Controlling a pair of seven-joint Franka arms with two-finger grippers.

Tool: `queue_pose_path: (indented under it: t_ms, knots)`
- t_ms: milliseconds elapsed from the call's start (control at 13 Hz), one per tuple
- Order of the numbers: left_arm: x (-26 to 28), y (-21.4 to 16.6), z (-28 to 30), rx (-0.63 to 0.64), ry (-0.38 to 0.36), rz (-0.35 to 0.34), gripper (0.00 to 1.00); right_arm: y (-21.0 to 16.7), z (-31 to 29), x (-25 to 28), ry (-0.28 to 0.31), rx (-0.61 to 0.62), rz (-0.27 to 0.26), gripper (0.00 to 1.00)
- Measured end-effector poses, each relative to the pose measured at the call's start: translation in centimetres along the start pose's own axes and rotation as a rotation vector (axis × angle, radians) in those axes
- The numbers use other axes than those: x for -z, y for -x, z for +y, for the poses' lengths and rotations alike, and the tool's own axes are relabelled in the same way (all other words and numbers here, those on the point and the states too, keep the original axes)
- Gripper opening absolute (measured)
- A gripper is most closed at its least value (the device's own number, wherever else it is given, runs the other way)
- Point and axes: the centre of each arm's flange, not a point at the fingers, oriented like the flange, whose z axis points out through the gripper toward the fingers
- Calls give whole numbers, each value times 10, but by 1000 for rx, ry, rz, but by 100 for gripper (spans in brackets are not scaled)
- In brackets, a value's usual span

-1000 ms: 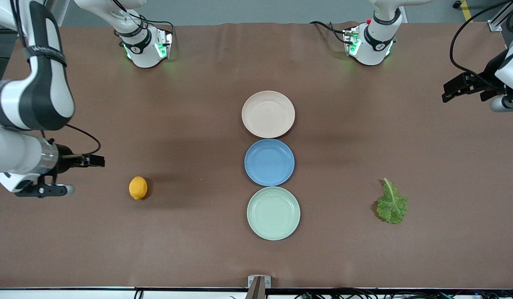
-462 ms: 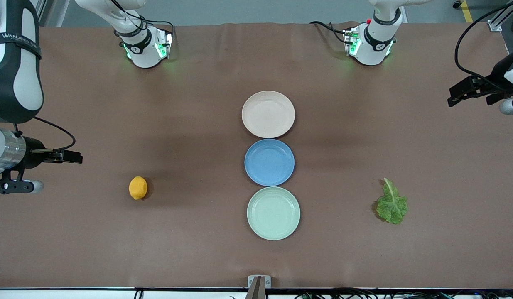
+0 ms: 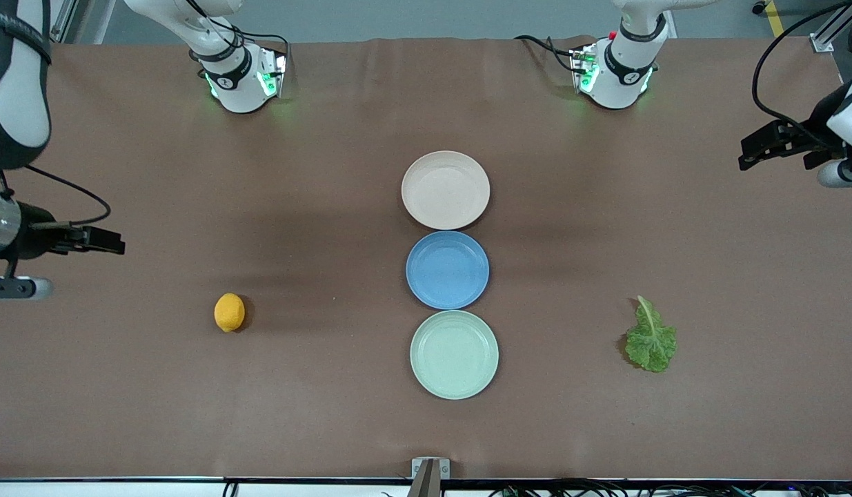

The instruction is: Pick lemon and lettuce from plates

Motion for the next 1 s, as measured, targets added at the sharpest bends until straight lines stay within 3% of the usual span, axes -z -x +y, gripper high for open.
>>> queue_pose_path:
  t_ms: [385,1000]
  knots:
    - [-4,10,0,3,-5,2,100,55,1,10,-5,1,32,100]
    - [-1,7,2,18,-4,33,100,104,2,29,-9,3,77,100]
